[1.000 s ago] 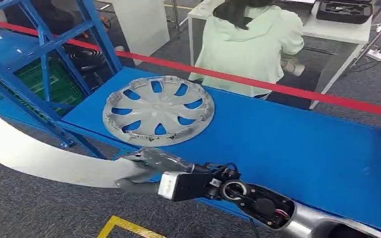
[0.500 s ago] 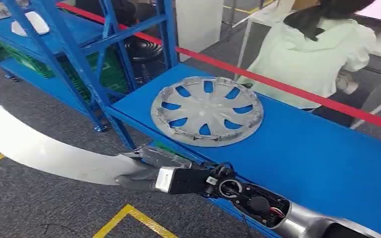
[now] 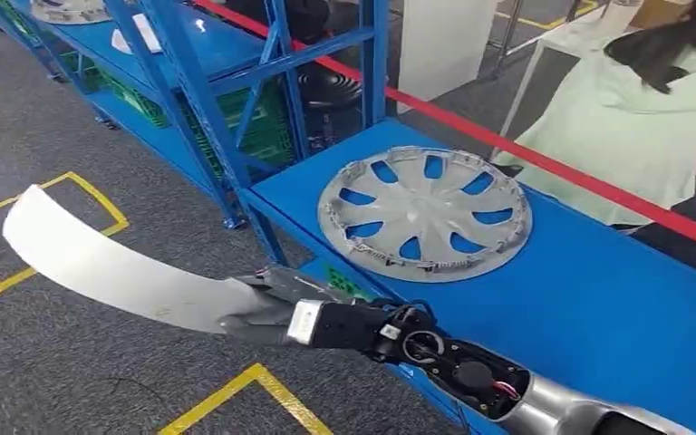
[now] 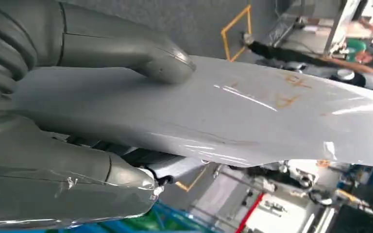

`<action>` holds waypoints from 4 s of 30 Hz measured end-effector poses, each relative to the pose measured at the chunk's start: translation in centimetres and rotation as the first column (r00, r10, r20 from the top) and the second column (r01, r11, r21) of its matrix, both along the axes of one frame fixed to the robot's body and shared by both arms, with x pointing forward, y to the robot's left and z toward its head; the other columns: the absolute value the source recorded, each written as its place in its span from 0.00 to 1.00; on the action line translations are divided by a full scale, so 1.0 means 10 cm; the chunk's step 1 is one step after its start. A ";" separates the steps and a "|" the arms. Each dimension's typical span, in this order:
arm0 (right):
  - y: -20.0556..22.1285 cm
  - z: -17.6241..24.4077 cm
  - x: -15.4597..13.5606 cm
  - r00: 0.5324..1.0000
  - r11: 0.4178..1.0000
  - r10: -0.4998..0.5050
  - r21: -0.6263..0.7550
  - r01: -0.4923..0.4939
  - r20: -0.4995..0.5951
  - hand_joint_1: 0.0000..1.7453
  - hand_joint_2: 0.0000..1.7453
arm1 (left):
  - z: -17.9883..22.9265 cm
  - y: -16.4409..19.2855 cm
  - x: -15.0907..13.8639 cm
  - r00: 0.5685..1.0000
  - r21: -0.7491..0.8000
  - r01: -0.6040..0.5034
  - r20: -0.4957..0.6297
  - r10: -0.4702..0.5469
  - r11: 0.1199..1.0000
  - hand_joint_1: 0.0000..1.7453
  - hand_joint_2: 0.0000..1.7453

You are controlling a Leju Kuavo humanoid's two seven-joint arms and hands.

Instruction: Take the parts from the cabinet and place them on the table.

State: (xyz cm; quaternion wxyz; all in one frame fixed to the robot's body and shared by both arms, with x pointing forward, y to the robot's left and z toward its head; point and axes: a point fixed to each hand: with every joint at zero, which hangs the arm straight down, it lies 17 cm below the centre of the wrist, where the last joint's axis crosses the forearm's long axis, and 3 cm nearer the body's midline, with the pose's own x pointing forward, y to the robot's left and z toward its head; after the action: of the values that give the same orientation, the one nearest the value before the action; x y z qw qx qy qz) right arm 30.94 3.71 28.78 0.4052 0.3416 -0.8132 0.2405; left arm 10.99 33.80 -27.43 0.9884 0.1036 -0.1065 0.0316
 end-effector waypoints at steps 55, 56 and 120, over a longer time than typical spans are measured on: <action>-0.10 -0.08 0.11 0.999 0.999 -0.038 -0.014 0.037 -0.029 0.99 1.00 | -0.03 -0.24 -0.08 0.999 -0.033 -0.026 -0.029 0.025 0.999 0.00 1.00; -0.10 -0.08 0.11 0.999 0.999 -0.035 -0.014 0.034 -0.029 0.99 1.00 | -0.03 -0.24 -0.11 0.999 -0.032 -0.029 -0.032 0.028 0.999 0.00 1.00; -0.11 -0.09 0.20 0.998 0.999 -0.042 -0.012 0.042 -0.038 0.99 1.00 | -0.02 -0.26 -0.05 1.000 -0.042 -0.028 -0.010 0.028 0.999 0.00 1.00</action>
State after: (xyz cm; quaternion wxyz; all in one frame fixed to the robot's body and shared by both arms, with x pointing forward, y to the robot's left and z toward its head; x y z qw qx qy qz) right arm 32.90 2.59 27.89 0.4275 0.3268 -0.8110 0.2298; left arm 10.48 31.22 -27.64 0.9903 0.0842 -0.0995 0.0473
